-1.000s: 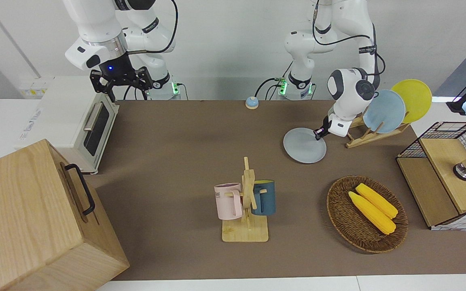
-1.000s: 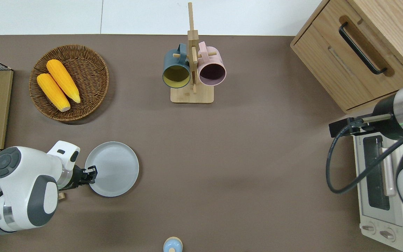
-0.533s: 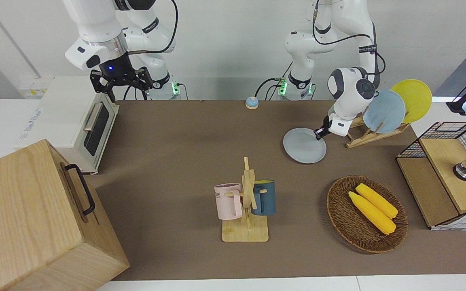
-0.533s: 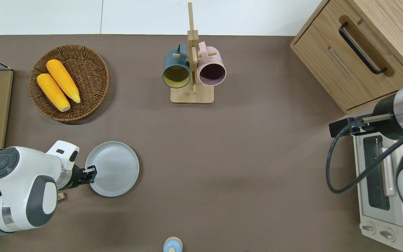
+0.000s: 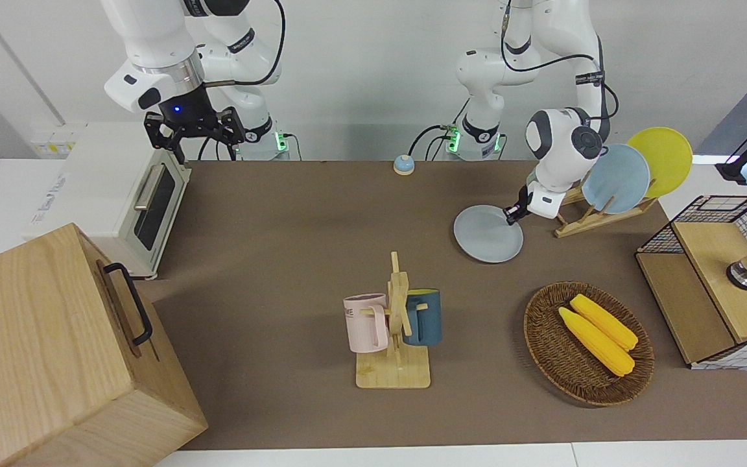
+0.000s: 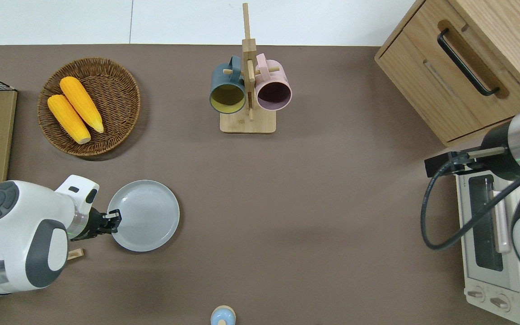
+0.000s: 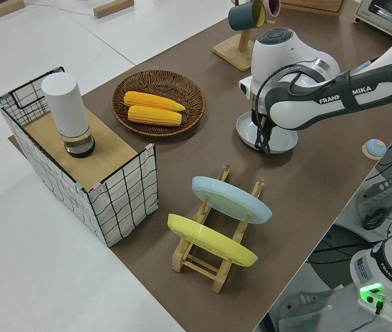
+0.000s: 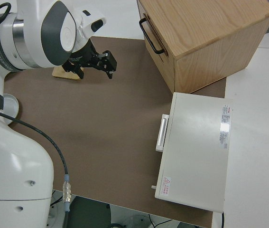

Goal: Pick gray plate from table and place it on lower plate rack with left arm
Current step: 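Lift the gray plate and carry it toward the wooden plate rack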

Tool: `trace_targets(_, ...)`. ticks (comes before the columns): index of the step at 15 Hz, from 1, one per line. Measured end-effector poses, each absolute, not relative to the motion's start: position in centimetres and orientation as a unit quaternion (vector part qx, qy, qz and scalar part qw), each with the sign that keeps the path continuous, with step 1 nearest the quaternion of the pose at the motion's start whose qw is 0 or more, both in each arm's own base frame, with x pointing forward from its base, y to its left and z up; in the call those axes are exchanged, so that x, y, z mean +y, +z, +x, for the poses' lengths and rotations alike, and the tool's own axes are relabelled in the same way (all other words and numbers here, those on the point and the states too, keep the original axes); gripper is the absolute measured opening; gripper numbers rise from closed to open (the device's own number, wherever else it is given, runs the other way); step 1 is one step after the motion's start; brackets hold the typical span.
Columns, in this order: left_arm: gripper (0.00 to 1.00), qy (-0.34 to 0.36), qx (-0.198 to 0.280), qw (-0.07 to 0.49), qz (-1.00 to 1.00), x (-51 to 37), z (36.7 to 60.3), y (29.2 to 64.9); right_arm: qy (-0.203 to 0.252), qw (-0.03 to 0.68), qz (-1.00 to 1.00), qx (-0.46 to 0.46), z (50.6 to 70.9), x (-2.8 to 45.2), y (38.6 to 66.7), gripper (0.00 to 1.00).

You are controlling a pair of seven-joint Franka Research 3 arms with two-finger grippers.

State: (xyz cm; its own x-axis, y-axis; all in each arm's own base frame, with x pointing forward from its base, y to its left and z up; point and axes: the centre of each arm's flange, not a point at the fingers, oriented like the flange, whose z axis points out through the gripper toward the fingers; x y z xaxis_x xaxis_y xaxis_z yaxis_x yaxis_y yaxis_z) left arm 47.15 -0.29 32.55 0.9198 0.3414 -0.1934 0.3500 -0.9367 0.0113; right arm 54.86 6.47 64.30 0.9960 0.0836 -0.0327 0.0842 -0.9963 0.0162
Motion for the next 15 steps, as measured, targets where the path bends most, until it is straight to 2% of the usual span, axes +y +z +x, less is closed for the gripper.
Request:
trace_targets(6, 0.01, -0.107, 0.144, -0.046, 0.983, 1.2, 49.8, 38.8, -0.016, 0.009, 0.999, 0.042, 54.9, 6.5, 64.3, 0.99)
trace_targets(11, 0.01, -0.122, 0.131, -0.16, 0.971, 3.4, 50.2, 42.5, -0.016, 0.009, 0.999, 0.042, 54.9, 6.5, 64.3, 0.99)
trace_targets(15, 0.01, -0.128, 0.125, -0.225, 0.958, 4.5, 50.3, 45.2, -0.016, 0.009, 0.999, 0.042, 54.9, 6.5, 64.3, 0.99)
